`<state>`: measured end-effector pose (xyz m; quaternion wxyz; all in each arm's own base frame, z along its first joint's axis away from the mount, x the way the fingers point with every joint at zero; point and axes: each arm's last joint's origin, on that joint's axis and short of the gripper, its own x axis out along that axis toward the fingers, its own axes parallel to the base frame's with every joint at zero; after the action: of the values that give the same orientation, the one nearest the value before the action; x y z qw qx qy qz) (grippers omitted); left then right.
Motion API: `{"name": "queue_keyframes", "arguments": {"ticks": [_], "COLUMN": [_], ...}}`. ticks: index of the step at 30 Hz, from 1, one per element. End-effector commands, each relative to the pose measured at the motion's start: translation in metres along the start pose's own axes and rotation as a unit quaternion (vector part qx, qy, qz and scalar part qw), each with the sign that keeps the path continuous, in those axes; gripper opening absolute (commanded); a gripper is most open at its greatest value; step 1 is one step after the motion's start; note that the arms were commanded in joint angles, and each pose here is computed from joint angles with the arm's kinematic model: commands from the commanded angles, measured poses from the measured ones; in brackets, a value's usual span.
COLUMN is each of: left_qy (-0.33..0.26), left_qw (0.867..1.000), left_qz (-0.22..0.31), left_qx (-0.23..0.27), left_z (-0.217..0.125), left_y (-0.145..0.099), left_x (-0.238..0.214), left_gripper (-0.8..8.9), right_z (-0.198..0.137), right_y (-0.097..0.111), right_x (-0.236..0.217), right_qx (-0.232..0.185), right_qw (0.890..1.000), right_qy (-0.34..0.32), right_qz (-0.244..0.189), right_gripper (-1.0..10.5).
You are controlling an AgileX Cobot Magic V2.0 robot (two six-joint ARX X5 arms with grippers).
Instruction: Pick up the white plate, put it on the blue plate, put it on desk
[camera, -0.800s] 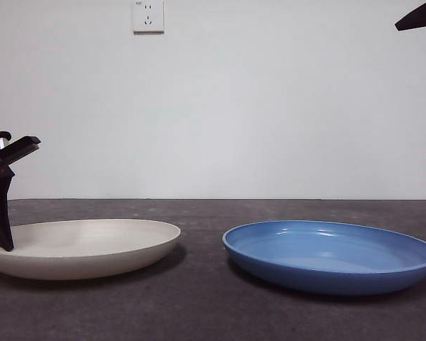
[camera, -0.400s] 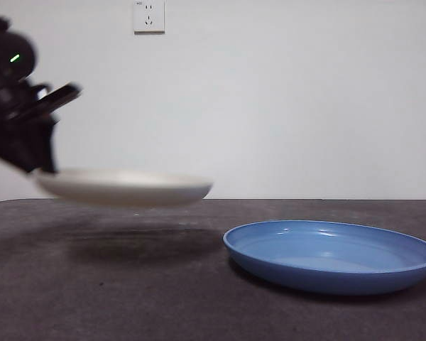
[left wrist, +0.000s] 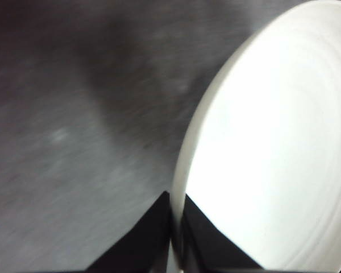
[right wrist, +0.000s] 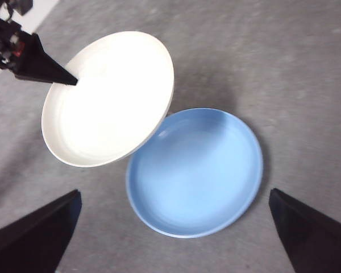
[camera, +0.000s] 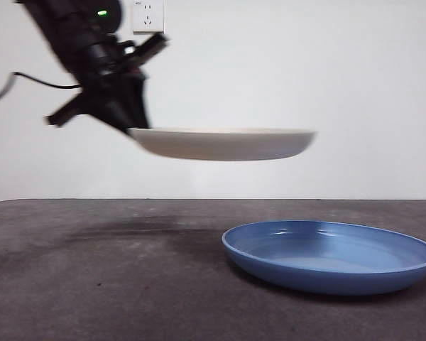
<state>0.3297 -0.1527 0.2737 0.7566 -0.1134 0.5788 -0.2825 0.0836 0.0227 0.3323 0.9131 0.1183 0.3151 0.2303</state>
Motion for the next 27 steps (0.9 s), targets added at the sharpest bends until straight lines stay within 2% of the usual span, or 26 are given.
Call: {"name": "queue_keyframes", "arguments": {"ticks": [1, 7, 13, 27], "left_qy": [0.016, 0.061, 0.097, 0.143], "left_qw": [1.000, 0.997, 0.993, 0.988], "left_qz": [-0.009, -0.017, -0.017, 0.005], "left_qx": [0.004, 0.037, 0.060, 0.064], "left_z": [0.012, 0.026, 0.034, 0.028], "left_y": [-0.012, -0.042, -0.060, -0.063], "left_x": [0.022, 0.071, 0.105, 0.121], "left_gripper": [0.09, 0.09, 0.09, 0.09], "right_z": [0.001, 0.001, 0.006, 0.007], "right_y": [0.006, 0.015, 0.022, 0.024], "right_x": [-0.014, -0.040, -0.054, -0.057], "right_qx": [-0.023, -0.044, -0.059, -0.064], "right_qw": [1.000, 0.998, 0.995, 0.995], "right_qy": [-0.019, -0.041, -0.060, -0.066], "right_qz": [-0.010, -0.035, -0.043, -0.042], "right_gripper": [6.0, 6.0, 6.0, 6.0]}}
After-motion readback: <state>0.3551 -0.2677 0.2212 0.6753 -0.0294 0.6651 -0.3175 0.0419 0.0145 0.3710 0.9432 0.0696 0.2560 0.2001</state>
